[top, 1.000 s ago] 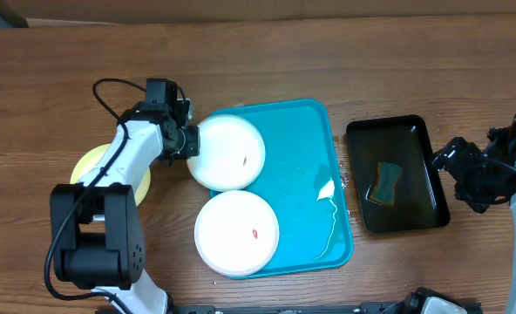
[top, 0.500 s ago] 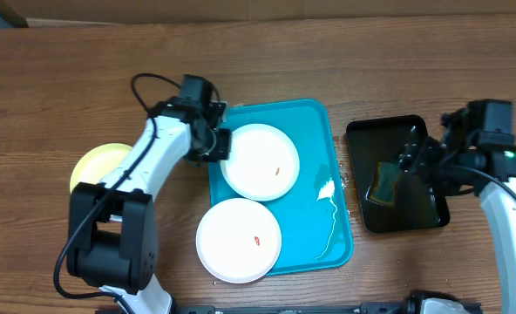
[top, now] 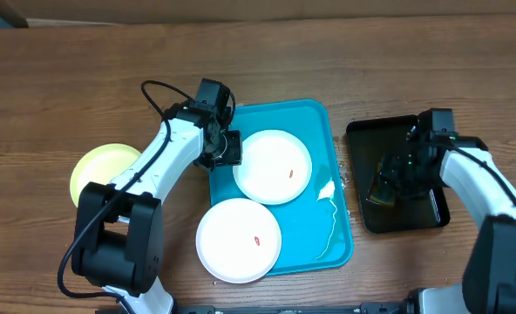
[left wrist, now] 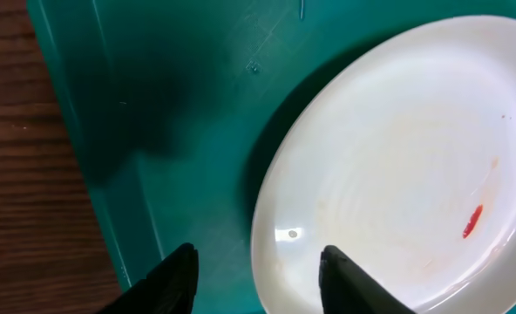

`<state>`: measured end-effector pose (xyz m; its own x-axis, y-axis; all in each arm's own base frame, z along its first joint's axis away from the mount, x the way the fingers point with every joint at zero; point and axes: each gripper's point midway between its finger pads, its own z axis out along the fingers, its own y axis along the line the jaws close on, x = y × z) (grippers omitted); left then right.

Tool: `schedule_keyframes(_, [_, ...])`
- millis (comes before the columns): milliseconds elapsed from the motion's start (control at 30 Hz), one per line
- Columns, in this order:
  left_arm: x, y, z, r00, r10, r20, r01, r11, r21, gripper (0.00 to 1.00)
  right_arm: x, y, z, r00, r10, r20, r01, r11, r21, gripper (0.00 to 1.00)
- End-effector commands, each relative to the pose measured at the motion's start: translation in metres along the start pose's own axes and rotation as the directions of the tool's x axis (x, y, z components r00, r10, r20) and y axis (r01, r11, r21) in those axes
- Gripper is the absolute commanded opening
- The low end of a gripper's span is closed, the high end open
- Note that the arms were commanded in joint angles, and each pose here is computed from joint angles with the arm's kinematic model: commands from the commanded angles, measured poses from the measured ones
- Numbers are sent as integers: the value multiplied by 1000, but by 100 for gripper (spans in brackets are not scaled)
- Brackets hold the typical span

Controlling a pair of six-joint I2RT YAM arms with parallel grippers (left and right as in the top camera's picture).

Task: Clean dirty plates on tray and stack at the side

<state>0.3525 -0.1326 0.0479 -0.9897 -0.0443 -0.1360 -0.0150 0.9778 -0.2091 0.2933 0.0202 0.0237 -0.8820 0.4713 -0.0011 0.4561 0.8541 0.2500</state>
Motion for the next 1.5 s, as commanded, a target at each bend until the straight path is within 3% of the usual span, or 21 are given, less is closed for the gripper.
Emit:
schedule_keyframes(0, [-10,-8,-10,996,71,48,-72,997,9,50,5,-8,25,998,15,-59,-13,999,36,37])
schedule_keyframes(33, [-11,-9,-10,995,90,52,-91,996,10,51,6,-10,30,997,20,-74,-17,999,43,31])
schedule_keyframes(100, [-11,-13,-9,988,142,57,-143,990,10,53,10,-14,39,994,33,-106,-27,998,58,5])
schedule_keyframes(133, [-11,-15,-9,983,176,59,-177,984,11,54,12,-15,39,993,35,-115,-28,998,62,4])
schedule_keyframes(333, [-6,-29,-6,944,326,60,-327,945,15,56,-1,-1,3,996,0,-87,4,999,46,4])
schedule_keyframes(367, [-6,-31,-5,939,339,64,-341,940,15,56,-4,2,-5,997,-11,-73,14,999,39,11])
schedule_keyframes(400, [-6,-34,-4,933,354,69,-356,935,15,57,-9,9,-23,999,-32,-41,33,999,25,25])
schedule_keyframes(467, [-7,-33,-2,932,357,67,-358,934,4,56,-10,13,-35,999,-45,-17,46,999,14,38])
schedule_keyframes(667, [-6,-28,5,934,355,48,-354,935,-15,56,4,6,-35,998,-36,-51,38,999,33,45])
schedule_keyframes(800, [-4,-27,17,937,349,26,-349,937,-7,56,11,-4,-16,999,5,-48,-3,999,47,44])
schedule_keyframes(867, [0,-25,26,938,346,1,-346,938,-3,50,15,-12,-4,999,34,-40,-32,997,65,42])
schedule_keyframes(1033, [10,-28,42,939,339,-49,-337,940,48,45,25,-23,17,997,62,-34,-60,996,67,24])
schedule_keyframes(1100, [11,-27,47,939,337,-62,-334,941,48,43,26,-24,19,997,65,-32,-62,996,66,9])
schedule_keyframes(1167, [13,-26,50,939,335,-72,-333,942,47,34,26,-24,18,998,63,-30,-61,996,66,4])
schedule_keyframes(1233, [14,-25,51,939,334,-78,-332,942,47,11,22,-20,12,998,58,-26,-56,996,64,4])
schedule_keyframes(1267, [14,-25,51,939,334,-78,-332,942,47,4,18,-17,7,998,53,-21,-51,997,61,4])
schedule_keyframes(1400, [14,-29,50,939,335,-77,-330,942,65,7,-1,-1,-24,999,32,29,-33,999,34,4])
schedule_keyframes(1433, [13,-29,49,939,335,-75,-330,942,65,21,-4,3,-31,999,30,37,-31,999,30,4])
schedule_keyframes(1467, [13,-30,47,939,335,-77,-330,942,67,27,-6,5,-37,999,29,42,-30,999,28,4])
